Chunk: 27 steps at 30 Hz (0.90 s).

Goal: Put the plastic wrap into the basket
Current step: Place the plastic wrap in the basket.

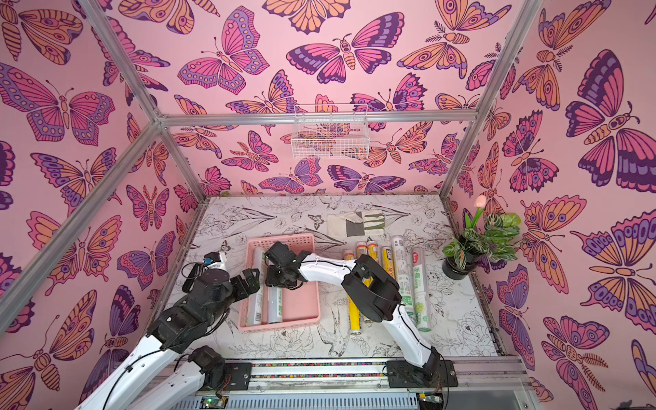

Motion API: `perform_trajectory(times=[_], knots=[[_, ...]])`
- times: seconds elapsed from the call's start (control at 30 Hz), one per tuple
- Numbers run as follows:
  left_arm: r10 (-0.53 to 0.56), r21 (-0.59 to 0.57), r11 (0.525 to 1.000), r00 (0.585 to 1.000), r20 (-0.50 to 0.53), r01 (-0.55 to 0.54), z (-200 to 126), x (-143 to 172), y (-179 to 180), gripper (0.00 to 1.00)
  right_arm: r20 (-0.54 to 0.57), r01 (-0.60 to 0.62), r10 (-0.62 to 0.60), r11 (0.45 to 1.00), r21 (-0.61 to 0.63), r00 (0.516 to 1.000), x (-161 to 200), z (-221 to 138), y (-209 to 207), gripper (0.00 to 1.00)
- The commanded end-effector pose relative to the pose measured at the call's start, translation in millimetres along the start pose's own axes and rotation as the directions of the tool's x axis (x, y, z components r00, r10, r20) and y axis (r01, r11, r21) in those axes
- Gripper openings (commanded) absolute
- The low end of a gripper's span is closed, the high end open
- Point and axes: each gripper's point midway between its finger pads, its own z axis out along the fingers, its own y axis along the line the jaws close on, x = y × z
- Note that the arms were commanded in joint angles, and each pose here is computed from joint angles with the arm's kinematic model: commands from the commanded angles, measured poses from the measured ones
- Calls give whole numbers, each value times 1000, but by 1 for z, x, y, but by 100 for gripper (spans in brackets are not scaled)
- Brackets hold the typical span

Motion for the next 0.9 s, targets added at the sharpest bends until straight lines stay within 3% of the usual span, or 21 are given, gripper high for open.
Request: perform_trajectory(times=[0.0,0.4,0.87], knots=[[4,-36,999,1000,-6,-4,1,3,9,100,24,5,-4,999,-51,1000,-9,-10,23,47],[-1,-41,999,1000,-9,0,2,3,9,100,38,-6,8,998,-55,999,-11,-18,25,61],[-3,-19,1000,999,-33,3,4,0,-2,100,79,25,-14,991,-135,997,-21,-57,34,61]])
